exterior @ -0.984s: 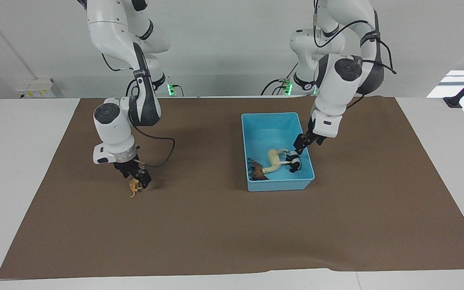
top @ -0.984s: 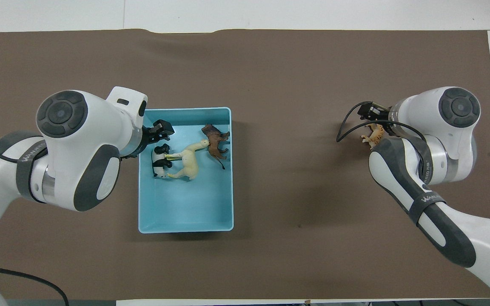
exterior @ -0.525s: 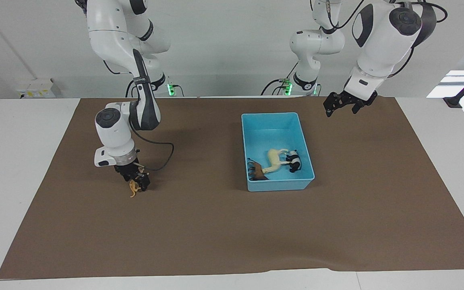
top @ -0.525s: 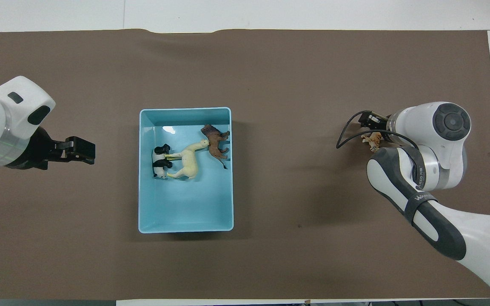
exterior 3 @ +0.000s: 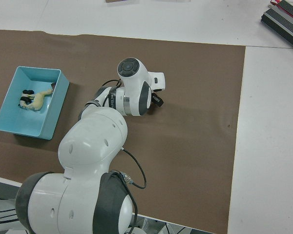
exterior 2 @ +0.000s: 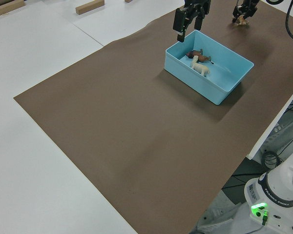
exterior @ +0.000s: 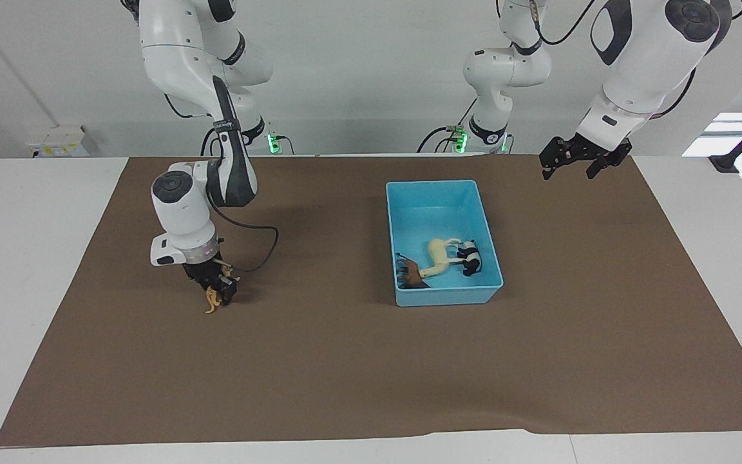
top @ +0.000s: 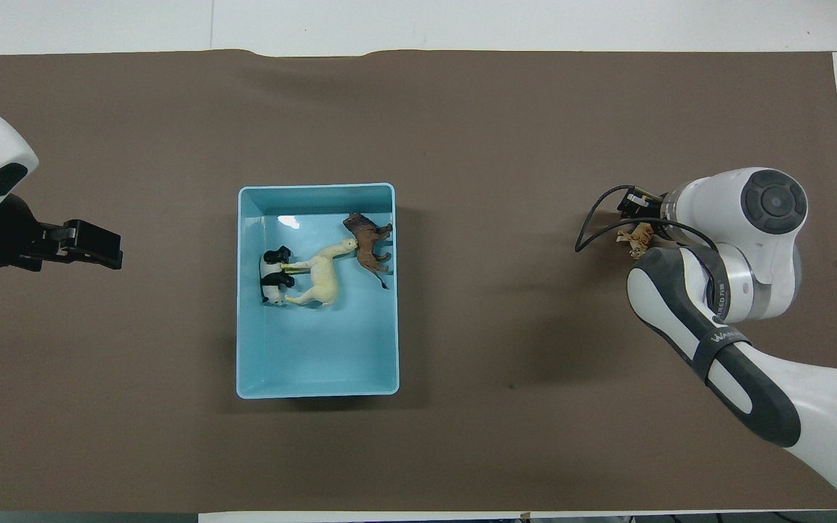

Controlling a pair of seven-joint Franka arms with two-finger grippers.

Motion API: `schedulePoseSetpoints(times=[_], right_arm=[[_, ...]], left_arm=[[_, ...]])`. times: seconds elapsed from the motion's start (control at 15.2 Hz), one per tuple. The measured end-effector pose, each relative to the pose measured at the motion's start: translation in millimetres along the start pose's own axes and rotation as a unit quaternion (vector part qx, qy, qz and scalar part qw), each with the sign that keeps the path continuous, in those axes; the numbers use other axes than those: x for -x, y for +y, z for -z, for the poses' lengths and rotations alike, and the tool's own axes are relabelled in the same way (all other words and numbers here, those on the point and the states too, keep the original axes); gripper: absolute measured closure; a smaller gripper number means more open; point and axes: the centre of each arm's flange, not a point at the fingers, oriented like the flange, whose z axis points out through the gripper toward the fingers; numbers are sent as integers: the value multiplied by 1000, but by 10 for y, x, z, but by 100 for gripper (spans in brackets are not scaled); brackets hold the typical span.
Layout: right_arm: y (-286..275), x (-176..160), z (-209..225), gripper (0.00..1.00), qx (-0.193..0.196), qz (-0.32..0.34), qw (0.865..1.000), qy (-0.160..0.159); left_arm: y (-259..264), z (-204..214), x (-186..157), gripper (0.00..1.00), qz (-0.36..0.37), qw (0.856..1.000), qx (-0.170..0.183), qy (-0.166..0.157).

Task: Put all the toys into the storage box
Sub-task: 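Carry the small brown animal into the box with the right gripper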

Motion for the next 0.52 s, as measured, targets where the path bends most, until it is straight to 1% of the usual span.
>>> schedulePoseSetpoints(times=[0.07,0.13,0.2,0.26,0.39,0.46,0.52], right_arm=[[-115,-45,156,54,6,5,1000,-9],[-291,-92,397,65,11,14,1000,-18],[-512,-121,705,72,11,22,999,-23],[-775,-110,1061,72,3,27,999,-28],[-1272,51,1631,72,-11,37,999,-28],[-1461,156,1785,72,-16,43,999,-26],[-1600,245,1842,72,-17,48,998,-26]], left_arm=[[6,-18,-33,0,-1,1000,0,-3],[11,-29,-60,0,-2,1000,0,-4],[15,-27,-83,0,-3,1000,0,-5],[18,-17,-99,0,-4,1000,-1,-6],[40,6,-106,0,-8,1000,-2,-8],[53,21,-103,0,-10,1000,-3,-7],[57,34,-101,0,-10,1000,-3,-7]])
